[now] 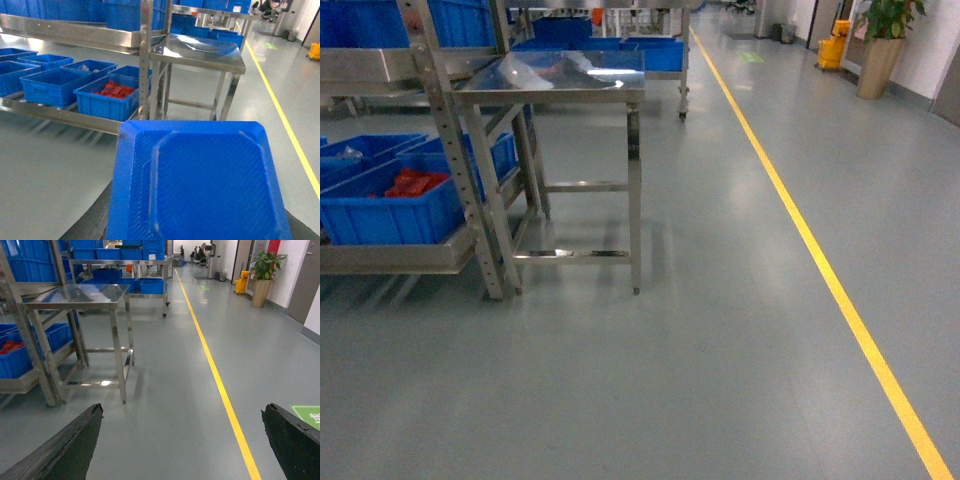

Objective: Pick blue part to blue bin on bottom shelf

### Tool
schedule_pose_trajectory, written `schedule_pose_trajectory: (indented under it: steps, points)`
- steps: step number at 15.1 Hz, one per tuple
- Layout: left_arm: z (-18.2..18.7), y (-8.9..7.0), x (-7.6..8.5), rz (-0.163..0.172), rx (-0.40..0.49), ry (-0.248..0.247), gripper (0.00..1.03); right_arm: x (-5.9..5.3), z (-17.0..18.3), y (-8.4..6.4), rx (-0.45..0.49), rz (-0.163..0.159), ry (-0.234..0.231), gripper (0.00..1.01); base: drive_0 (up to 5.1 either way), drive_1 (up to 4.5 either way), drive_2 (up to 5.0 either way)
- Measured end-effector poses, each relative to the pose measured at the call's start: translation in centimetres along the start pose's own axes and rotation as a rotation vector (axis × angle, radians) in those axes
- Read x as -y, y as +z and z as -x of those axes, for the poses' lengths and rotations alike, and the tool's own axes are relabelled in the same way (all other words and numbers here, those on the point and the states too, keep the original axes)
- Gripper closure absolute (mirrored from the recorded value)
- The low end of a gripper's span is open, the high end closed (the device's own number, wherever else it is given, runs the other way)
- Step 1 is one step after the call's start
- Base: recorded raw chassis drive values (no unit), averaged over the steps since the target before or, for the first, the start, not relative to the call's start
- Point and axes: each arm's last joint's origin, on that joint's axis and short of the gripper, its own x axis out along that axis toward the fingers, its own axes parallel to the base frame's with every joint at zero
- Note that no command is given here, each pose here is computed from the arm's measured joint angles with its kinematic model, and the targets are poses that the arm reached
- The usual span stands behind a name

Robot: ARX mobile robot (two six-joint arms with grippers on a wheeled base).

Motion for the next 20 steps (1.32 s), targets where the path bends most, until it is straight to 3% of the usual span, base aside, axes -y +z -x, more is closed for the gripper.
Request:
schedule_pose_trajectory:
  steps: [20]
  points:
    - [0.00, -0.01, 0.00, 0.000, -0.001, 0.000, 0.60, 0.00, 0.00, -0.03, -0.003, 0.000, 0.000, 0.03, 0.0, 4.23, -4.3]
